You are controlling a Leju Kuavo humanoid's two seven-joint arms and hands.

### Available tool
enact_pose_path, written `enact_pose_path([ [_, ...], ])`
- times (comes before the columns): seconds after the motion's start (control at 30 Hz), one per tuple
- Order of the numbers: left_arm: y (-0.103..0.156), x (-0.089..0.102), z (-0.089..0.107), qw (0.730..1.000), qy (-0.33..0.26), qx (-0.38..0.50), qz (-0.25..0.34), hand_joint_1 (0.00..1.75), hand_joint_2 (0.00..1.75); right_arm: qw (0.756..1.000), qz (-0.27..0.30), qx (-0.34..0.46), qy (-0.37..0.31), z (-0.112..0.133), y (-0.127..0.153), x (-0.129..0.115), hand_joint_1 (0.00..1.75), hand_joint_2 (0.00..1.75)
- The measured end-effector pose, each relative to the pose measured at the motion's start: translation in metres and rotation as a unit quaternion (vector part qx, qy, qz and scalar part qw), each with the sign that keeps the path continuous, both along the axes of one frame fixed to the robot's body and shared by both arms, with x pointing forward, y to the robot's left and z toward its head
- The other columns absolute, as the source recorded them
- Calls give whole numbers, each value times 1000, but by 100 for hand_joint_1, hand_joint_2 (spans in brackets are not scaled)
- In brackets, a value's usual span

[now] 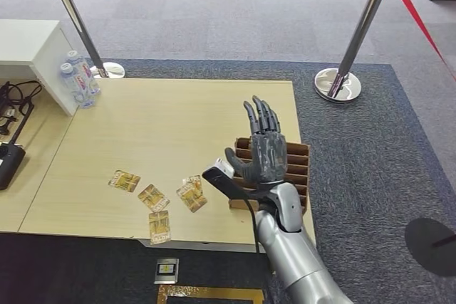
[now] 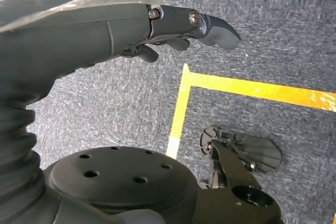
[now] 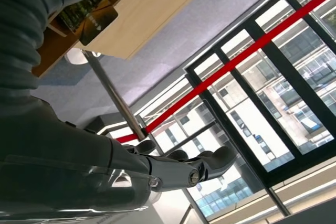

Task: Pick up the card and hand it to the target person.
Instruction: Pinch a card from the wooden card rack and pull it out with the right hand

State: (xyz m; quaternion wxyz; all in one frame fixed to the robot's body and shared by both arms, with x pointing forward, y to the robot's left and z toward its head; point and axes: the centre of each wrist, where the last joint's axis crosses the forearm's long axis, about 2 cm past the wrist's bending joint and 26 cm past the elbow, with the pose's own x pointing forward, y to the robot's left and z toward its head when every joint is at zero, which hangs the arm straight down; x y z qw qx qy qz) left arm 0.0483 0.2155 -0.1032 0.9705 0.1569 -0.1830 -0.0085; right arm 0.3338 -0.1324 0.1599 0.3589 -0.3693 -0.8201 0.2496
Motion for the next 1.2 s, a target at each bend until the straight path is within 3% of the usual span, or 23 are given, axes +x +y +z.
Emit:
enact_pose_path([
  [0.3, 0, 0, 0, 1000, -5, -3, -10, 0, 175, 997, -8, -47, 58, 11, 23, 13, 49, 175],
  [1.2, -1, 0, 0, 1000, -8, 1, -11, 0, 175, 984, -59, -121, 119, 9, 2, 34, 53, 175],
])
